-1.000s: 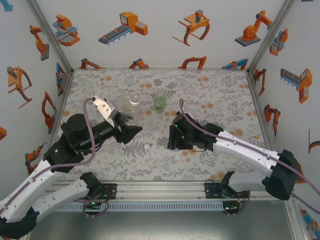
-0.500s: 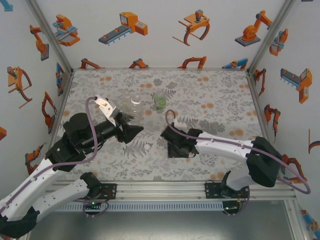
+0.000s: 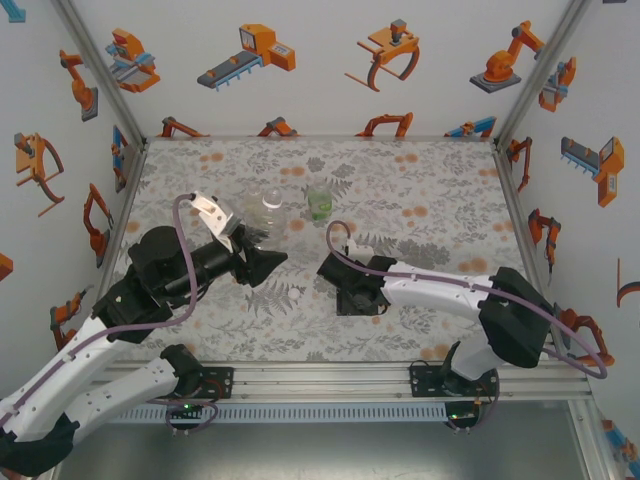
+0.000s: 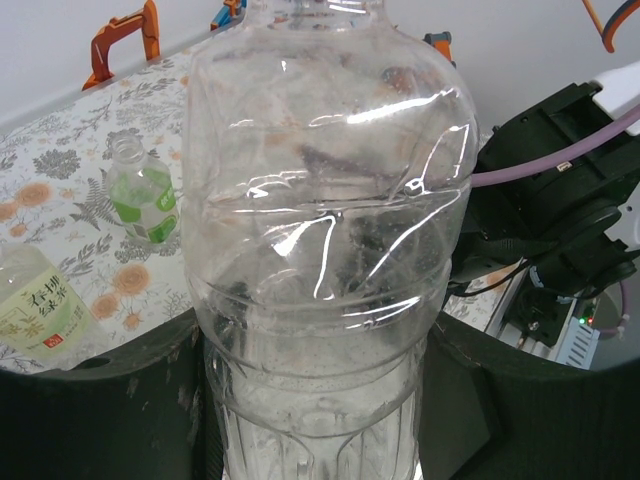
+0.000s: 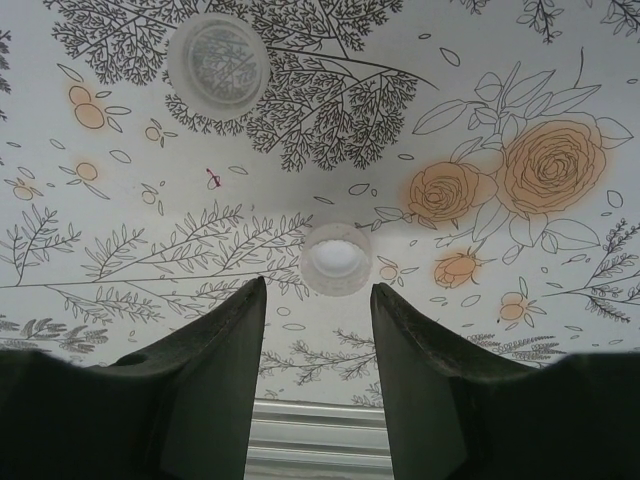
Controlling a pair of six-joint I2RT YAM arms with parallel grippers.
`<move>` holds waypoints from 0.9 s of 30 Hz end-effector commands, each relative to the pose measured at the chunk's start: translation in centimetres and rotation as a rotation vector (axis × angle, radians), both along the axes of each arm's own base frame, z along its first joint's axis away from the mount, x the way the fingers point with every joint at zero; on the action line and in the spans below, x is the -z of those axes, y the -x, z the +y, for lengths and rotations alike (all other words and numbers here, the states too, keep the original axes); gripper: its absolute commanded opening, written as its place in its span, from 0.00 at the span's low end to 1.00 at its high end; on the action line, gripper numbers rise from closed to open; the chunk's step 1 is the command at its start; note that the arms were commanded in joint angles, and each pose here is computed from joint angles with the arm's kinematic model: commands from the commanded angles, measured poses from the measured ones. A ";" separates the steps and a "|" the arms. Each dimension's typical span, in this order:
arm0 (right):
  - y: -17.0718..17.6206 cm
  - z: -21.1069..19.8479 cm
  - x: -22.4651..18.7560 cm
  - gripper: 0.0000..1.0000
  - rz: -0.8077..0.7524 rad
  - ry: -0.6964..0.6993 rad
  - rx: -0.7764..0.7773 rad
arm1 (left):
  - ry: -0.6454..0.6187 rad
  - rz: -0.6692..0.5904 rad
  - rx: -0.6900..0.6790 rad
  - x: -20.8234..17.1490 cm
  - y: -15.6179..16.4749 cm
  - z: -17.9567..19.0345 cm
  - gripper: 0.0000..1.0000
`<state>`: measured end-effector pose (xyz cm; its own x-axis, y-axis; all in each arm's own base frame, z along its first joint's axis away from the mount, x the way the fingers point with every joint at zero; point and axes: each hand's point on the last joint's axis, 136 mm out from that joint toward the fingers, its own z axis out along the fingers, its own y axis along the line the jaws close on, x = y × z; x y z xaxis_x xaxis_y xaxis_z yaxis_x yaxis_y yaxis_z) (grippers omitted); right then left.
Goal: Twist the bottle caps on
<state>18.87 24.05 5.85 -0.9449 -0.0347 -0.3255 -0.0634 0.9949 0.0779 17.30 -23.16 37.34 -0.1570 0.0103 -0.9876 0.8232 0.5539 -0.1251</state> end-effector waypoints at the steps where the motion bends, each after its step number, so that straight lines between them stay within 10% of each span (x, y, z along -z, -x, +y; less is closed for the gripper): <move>1: -0.1 0.0 -0.2 0.46 -0.006 0.018 0.011 | 0.029 -0.008 -0.018 -0.5 -0.3 0.3 0.00; 27: 0.0 0.6 0.9 0.43 0.021 0.024 -0.011 | 0.029 -0.012 -0.032 -0.4 -0.4 0.4 0.00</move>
<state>18.75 23.99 4.87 -0.9510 -0.0444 -0.3059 -0.0638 0.9965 0.0539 17.57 -22.98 37.13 -0.1584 0.0109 -0.9873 0.8123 0.5699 -0.1240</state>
